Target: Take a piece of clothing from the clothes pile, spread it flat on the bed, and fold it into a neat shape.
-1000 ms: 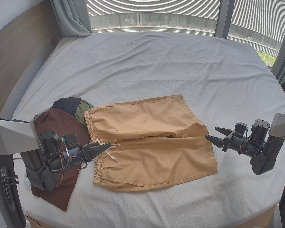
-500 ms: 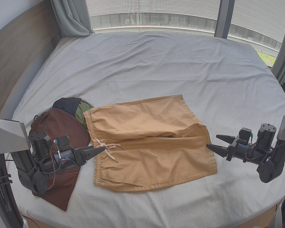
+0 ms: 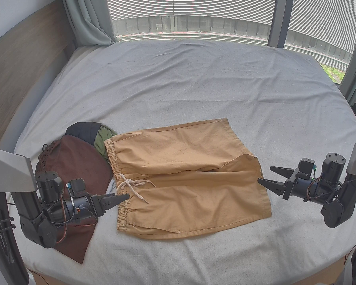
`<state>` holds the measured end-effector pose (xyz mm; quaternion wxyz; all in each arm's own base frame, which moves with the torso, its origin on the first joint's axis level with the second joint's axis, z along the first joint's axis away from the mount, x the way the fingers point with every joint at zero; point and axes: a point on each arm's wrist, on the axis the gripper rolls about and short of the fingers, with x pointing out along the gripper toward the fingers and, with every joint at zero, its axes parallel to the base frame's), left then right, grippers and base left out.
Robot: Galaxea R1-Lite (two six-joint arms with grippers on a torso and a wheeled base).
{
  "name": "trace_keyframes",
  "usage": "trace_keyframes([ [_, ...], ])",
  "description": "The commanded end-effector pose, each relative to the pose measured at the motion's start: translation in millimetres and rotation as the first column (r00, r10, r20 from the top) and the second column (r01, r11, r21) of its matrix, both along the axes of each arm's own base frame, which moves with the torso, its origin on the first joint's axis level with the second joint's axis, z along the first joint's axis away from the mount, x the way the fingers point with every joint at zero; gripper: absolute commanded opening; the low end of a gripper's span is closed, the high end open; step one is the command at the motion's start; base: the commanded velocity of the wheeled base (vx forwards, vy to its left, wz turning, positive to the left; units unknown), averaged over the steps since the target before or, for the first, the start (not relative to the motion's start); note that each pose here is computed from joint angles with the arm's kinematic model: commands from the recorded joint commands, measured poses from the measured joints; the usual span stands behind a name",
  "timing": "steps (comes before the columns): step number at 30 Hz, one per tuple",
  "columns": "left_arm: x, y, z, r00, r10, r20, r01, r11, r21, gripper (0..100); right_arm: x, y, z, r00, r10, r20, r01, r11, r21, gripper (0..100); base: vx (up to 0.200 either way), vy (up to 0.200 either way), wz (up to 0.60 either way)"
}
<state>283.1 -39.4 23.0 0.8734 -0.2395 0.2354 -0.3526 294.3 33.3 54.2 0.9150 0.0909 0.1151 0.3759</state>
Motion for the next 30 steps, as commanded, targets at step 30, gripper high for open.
trace_keyframes([
  [30,-11,8,-75,0.987,-0.043,-0.154,0.063,0.990,0.127,100,3,-1,-7,1.000,-0.003,-0.018,0.003,1.000,-0.003,100,0.000,0.000,0.00],
])
